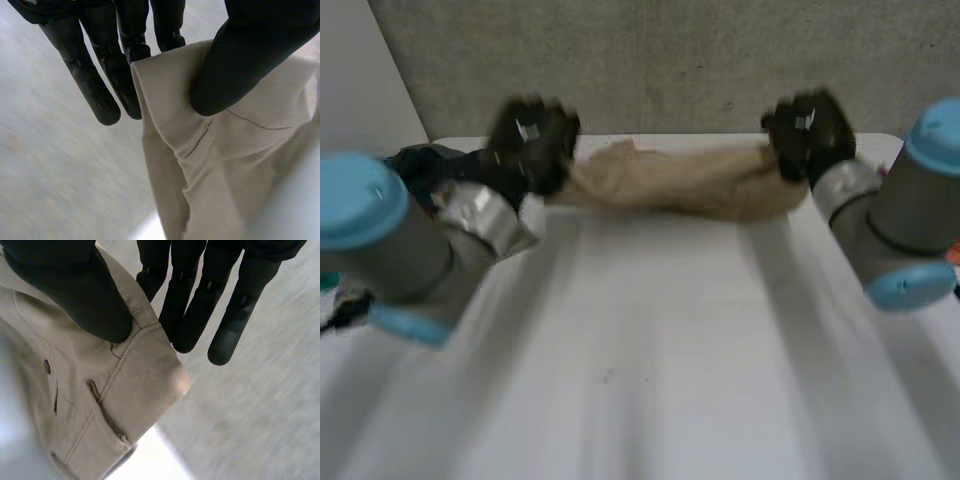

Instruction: Fold the laundry.

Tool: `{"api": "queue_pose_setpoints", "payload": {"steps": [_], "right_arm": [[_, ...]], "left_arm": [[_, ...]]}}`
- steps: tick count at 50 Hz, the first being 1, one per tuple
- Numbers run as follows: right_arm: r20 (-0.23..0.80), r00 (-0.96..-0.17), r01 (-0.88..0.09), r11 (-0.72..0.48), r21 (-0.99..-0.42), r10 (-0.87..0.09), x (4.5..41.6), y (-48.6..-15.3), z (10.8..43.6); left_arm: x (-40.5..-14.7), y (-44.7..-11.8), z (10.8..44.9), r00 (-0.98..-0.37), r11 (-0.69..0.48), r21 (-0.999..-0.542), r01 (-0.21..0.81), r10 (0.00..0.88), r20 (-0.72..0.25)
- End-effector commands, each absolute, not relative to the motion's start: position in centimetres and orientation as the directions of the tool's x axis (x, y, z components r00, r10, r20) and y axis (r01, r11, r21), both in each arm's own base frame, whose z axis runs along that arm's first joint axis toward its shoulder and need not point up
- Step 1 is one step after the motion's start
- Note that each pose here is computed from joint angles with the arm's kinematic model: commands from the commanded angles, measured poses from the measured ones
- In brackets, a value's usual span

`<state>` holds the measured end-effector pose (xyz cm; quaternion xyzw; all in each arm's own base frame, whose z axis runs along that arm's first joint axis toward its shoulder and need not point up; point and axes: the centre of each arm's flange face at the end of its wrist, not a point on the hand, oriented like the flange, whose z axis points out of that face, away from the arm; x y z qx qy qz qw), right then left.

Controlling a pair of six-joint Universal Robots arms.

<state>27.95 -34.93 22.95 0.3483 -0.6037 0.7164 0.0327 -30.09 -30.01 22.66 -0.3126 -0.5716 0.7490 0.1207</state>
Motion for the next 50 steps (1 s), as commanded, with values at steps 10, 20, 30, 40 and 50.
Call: {"api": "queue_pose_setpoints", "payload": {"steps": [10, 20, 30, 40, 50], "right_arm": [[0.499, -0.488, -0.805, 0.148, -0.575, -0.716, 21.3, -25.1, 19.1], [0.487, -0.297, -0.892, 0.056, -0.449, -0.822, 18.3, -21.1, 20.7], [0.487, -0.493, -0.787, 0.131, -0.603, -0.721, 19.6, -26.2, 19.8], [0.515, -0.677, -0.614, 0.017, -0.789, -0.526, 22.3, -32.1, 20.6], [0.464, -0.701, -0.592, 0.078, -0.803, -0.541, 24.6, -31.7, 19.2]], "left_arm": [[-24.9, -13.1, 18.9, -0.524, 0.069, -0.775, 0.628, 0.774, -0.356], [-21.8, -5.4, 20.6, -0.243, 0.084, -0.503, 0.860, 0.935, -0.259], [-26.3, -16.2, 21.3, -0.463, 0.030, -0.660, 0.750, 0.736, -0.494], [-30.4, -26.2, 22.6, -0.640, -0.107, -0.798, 0.594, 0.538, -0.549], [-31.3, -24.8, 24.0, -0.727, 0.042, -0.877, 0.478, 0.579, -0.368]]}}
